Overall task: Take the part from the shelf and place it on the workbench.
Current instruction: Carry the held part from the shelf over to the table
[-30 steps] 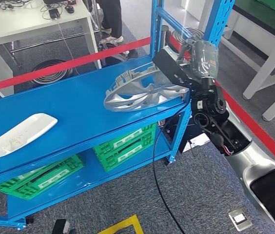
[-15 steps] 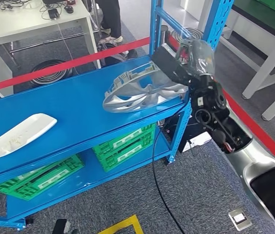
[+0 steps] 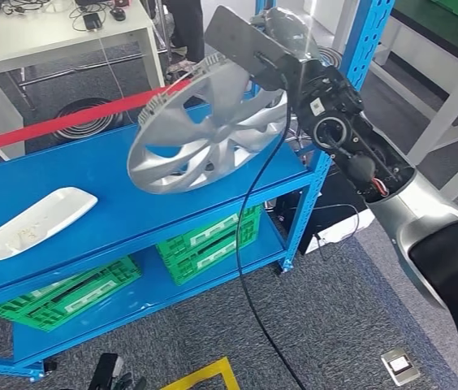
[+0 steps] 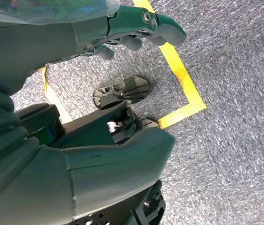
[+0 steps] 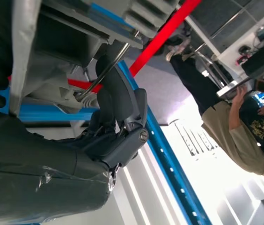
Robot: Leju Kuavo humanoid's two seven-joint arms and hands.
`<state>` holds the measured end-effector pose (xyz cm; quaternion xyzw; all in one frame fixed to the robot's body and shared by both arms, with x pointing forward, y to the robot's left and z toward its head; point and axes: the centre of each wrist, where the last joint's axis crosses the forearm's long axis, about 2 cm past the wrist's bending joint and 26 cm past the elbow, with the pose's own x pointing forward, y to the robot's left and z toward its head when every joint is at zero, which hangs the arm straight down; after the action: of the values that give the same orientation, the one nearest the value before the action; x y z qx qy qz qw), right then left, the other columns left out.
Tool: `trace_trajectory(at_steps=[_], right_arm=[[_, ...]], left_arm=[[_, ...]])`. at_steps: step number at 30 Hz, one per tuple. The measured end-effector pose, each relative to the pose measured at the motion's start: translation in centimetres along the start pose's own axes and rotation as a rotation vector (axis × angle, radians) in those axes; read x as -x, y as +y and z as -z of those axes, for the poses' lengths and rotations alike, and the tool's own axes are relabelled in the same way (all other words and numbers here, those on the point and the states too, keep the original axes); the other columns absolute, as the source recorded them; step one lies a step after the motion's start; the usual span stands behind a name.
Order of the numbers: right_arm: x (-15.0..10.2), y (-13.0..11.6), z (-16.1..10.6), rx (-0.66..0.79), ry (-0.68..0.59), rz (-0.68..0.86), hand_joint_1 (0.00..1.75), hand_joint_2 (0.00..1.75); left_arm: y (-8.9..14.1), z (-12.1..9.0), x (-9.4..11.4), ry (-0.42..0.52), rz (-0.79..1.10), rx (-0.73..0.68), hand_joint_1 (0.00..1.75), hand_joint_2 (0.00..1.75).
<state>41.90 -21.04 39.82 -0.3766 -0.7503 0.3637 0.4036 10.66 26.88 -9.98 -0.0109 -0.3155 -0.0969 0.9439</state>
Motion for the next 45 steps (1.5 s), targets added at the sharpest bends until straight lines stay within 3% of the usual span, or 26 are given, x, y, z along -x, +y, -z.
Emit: trace_trajectory(at_steps=[20, 45], right_arm=[[-0.6, 1.3, 0.8, -0.044, -0.007, -0.035, 1.75, 1.75], [-0.7, 0.5, 1.2, -0.020, 0.016, -0.017, 1.75, 1.75]], left_arm=[[-0.1, -0.1, 0.2, 0.005, -0.003, -0.006, 0.00, 1.75], [-0.1, -0.1, 0.2, -0.005, -0.018, 0.041, 0.00, 1.75]])
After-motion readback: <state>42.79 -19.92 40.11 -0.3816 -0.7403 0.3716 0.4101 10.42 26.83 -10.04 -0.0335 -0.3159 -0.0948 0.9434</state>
